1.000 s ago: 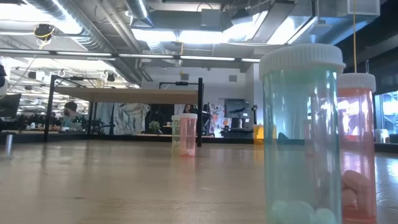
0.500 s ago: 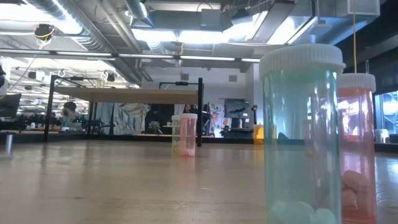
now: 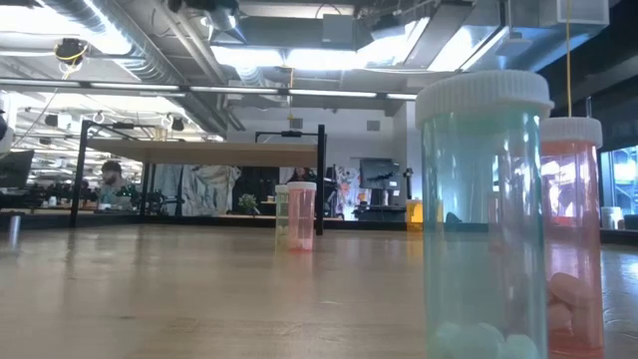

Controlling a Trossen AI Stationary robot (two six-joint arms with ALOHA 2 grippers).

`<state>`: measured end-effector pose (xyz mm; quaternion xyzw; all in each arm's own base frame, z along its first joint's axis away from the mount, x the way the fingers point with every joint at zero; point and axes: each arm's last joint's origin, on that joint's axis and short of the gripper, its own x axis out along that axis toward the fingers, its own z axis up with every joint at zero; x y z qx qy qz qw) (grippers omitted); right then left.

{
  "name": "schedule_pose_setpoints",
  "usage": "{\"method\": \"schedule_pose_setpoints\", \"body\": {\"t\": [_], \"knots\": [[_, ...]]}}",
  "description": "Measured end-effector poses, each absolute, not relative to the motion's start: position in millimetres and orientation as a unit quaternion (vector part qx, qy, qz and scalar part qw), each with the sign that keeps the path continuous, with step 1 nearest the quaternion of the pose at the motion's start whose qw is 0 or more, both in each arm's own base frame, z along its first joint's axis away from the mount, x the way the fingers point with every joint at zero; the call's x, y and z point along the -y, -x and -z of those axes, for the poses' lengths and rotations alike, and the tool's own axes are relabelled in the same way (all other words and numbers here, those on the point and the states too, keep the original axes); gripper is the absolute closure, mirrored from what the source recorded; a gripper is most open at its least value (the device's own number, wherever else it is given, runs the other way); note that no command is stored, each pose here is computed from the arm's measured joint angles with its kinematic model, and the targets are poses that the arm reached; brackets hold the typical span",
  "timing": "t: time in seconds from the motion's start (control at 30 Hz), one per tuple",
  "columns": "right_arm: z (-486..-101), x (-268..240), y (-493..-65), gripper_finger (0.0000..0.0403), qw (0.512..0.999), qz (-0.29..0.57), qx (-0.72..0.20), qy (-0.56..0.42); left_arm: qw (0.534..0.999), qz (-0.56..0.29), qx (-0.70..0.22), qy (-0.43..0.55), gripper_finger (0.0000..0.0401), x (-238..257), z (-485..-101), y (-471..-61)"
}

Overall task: Pick and place medicine bottles onto shelf by color
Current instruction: Put the top right small blue pill on the shelf

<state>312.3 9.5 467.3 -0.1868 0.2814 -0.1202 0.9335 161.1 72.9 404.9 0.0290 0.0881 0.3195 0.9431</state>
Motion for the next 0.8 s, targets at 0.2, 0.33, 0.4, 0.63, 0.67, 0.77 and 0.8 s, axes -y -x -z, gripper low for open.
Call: {"method": "schedule_pose_setpoints", "body": {"t": [0.2,0.33,0.4,0.63,0.67,0.77,0.8], "knots": [[-467,-8,-312,0.0202,0.936,0.127,-0.280,0.170,0.920,-0.377,-0.095,-0.046,0.0313,-83,-365,-172],[-467,-5,-313,0.0202,0.937,0.134,-0.280,0.160,0.913,-0.400,-0.068,-0.037,0.0313,-90,-345,-176],[-467,-3,-313,0.0202,0.937,0.137,-0.280,0.160,0.909,-0.410,-0.058,-0.033,0.0313,-94,-334,-175],[-467,0,-313,0.0202,0.936,0.142,-0.281,0.158,0.887,-0.462,-0.012,-0.010,0.0313,-101,-310,-161],[-467,1,-313,0.0202,0.936,0.143,-0.282,0.158,0.880,-0.475,-0.005,-0.005,0.0313,-101,-306,-159],[-467,3,-313,0.0202,0.935,0.145,-0.282,0.157,0.861,-0.509,0.007,0.003,0.0313,-100,-296,-153],[-467,4,-313,0.0202,0.935,0.147,-0.282,0.157,0.856,-0.517,0.009,0.007,0.0313,-99,-292,-151]]}}
